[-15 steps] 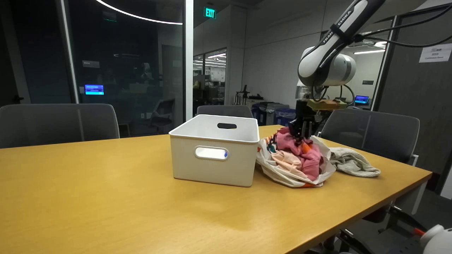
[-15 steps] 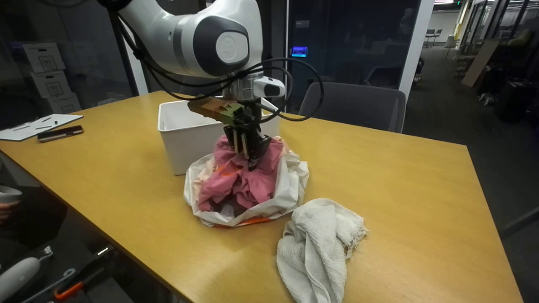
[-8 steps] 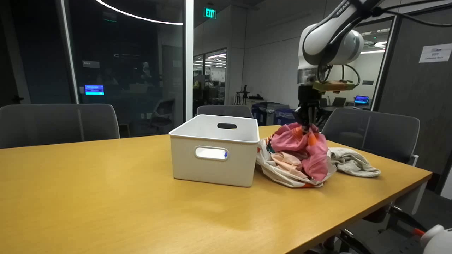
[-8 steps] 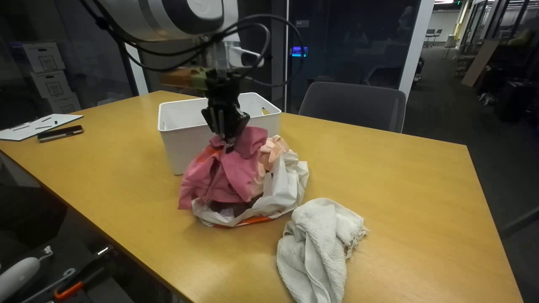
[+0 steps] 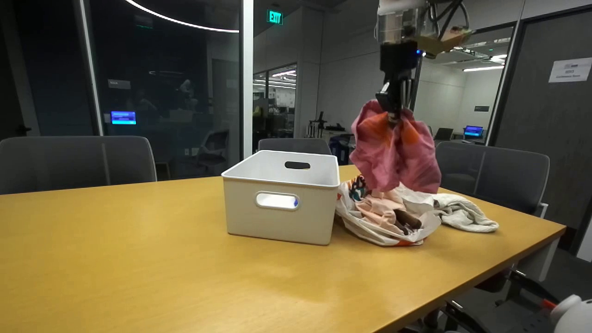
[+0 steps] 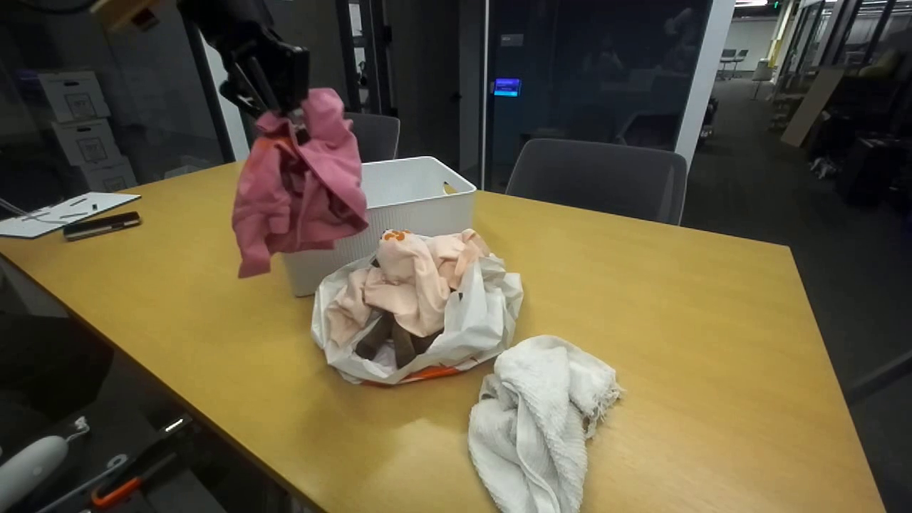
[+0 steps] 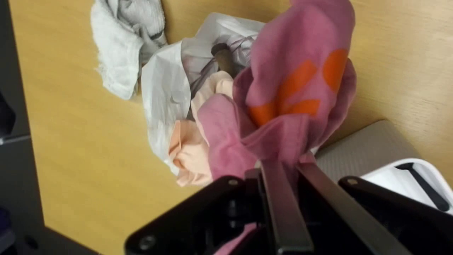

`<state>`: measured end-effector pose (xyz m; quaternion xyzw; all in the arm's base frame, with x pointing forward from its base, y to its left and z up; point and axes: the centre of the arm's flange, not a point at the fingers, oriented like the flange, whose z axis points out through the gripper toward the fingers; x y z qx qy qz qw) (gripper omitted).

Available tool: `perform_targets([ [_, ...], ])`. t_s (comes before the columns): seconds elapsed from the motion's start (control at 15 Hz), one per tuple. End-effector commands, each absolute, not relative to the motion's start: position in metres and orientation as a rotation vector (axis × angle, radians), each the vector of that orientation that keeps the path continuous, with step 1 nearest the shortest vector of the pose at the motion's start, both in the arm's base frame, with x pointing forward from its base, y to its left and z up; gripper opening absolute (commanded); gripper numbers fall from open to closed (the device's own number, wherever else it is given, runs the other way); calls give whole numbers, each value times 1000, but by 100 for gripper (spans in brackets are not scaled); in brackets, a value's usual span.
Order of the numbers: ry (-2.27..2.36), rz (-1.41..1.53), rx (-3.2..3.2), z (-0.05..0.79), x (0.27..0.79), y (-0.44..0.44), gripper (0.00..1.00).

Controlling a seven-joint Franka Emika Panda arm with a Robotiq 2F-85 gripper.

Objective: Remove the objects inside the plastic bag and place them inside the box on the table

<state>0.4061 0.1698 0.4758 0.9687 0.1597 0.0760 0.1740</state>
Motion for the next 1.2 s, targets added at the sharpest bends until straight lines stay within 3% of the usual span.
perform_targets([
  [0.0,623,353,2584,535,390,249,6],
  [0.27,882,530,2396,542,411,318,7],
  [0.67,1056,469,2255,468,514,328,6],
  [0.73,1061,450,2261,459,526,325,31],
  [0.87,1083,393,2295,446,542,319,37],
  [1.13,1065,349,2431,457,547,317,69],
])
